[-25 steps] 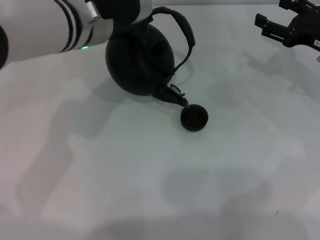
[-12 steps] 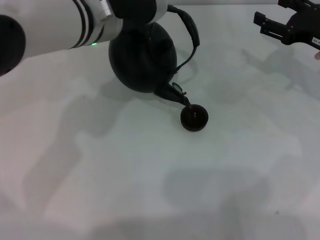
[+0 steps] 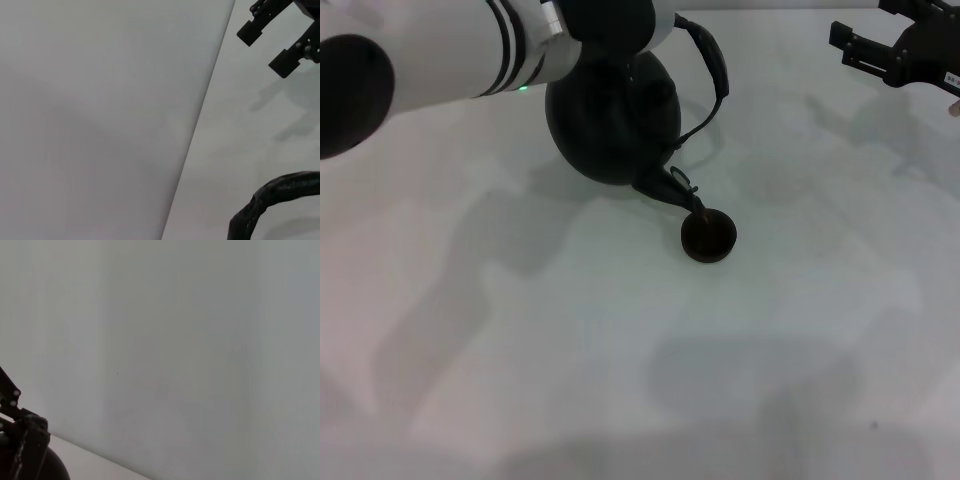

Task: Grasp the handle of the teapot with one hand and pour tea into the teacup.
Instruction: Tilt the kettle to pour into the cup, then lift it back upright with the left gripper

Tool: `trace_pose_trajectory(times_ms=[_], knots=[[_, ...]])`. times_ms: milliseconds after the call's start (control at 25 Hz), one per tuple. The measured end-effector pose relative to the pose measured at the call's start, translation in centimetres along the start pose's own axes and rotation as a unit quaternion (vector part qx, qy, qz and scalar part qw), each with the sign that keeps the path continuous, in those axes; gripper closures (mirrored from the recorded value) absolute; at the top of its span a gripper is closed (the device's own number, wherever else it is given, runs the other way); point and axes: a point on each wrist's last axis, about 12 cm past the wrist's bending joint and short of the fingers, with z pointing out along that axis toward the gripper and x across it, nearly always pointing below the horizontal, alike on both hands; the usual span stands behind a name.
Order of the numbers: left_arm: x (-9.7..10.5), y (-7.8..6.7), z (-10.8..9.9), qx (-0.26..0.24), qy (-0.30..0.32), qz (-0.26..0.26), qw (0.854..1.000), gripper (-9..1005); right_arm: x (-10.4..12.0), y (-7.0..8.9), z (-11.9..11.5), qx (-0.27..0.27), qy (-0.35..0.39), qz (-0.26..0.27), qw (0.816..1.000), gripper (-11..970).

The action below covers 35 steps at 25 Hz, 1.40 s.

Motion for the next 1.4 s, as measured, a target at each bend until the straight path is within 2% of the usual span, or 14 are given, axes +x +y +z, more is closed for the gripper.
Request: trace_pose_trajectory(times_ms=[880, 1400], knots=[[-0.3, -0.2, 0.2, 0.003, 0.001, -0.007, 1.0, 904, 0.5, 0.0, -0.2, 0.004, 0.007, 0.003, 1.0, 102], [1.2, 1.4, -0.5, -0.003, -0.015, -0.069, 0.998, 903, 0.5, -0.1, -0.1, 0.009, 0.01, 0.002, 1.0, 102]])
